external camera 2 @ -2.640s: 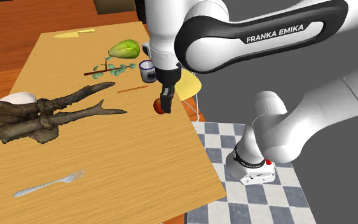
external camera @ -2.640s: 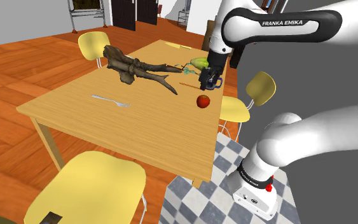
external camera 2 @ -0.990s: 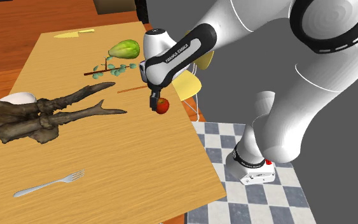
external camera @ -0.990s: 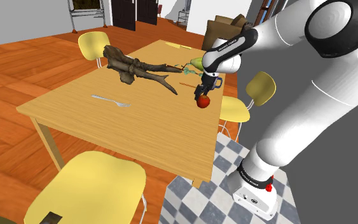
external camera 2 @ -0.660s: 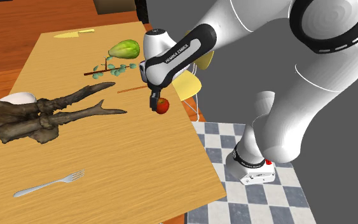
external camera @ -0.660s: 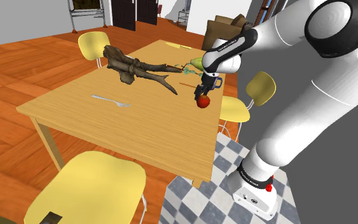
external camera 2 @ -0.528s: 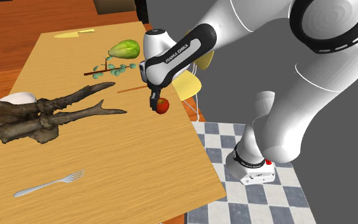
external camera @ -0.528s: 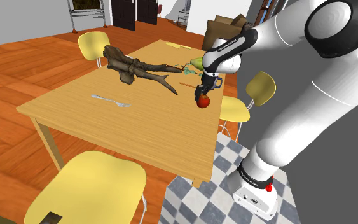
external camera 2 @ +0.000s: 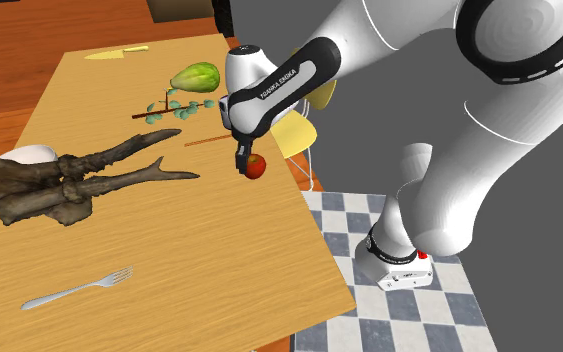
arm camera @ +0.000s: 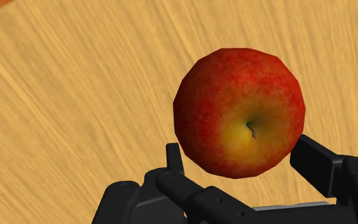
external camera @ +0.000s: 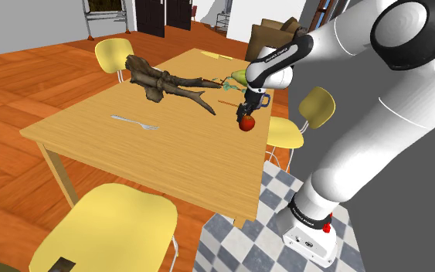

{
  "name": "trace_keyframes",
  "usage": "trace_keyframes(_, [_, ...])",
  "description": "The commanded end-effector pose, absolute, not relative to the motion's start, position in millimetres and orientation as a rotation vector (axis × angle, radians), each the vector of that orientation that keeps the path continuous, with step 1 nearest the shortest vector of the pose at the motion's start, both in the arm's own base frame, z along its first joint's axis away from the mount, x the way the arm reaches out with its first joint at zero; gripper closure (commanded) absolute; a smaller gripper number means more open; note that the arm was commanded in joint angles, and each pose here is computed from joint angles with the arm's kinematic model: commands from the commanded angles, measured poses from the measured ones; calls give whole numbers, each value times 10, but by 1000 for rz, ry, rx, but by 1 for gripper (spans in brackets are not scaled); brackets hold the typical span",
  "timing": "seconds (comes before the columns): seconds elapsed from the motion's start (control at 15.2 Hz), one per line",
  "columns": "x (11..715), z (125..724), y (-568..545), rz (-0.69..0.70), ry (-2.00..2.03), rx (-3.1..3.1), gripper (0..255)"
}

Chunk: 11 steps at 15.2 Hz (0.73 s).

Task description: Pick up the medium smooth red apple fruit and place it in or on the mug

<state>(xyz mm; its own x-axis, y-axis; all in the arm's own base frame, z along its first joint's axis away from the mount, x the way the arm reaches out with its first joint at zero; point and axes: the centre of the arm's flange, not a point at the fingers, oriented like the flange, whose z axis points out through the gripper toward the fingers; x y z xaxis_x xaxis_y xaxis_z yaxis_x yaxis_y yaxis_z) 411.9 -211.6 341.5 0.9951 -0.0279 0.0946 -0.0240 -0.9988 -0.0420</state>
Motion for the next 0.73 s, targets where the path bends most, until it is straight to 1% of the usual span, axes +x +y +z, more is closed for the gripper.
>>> trace_keyframes(0.0, [4116, 3403, -2119, -145, 41, -3097, 255])
trace_keyframes(0.66, [4116, 3931, -2119, -145, 41, -3097, 255])
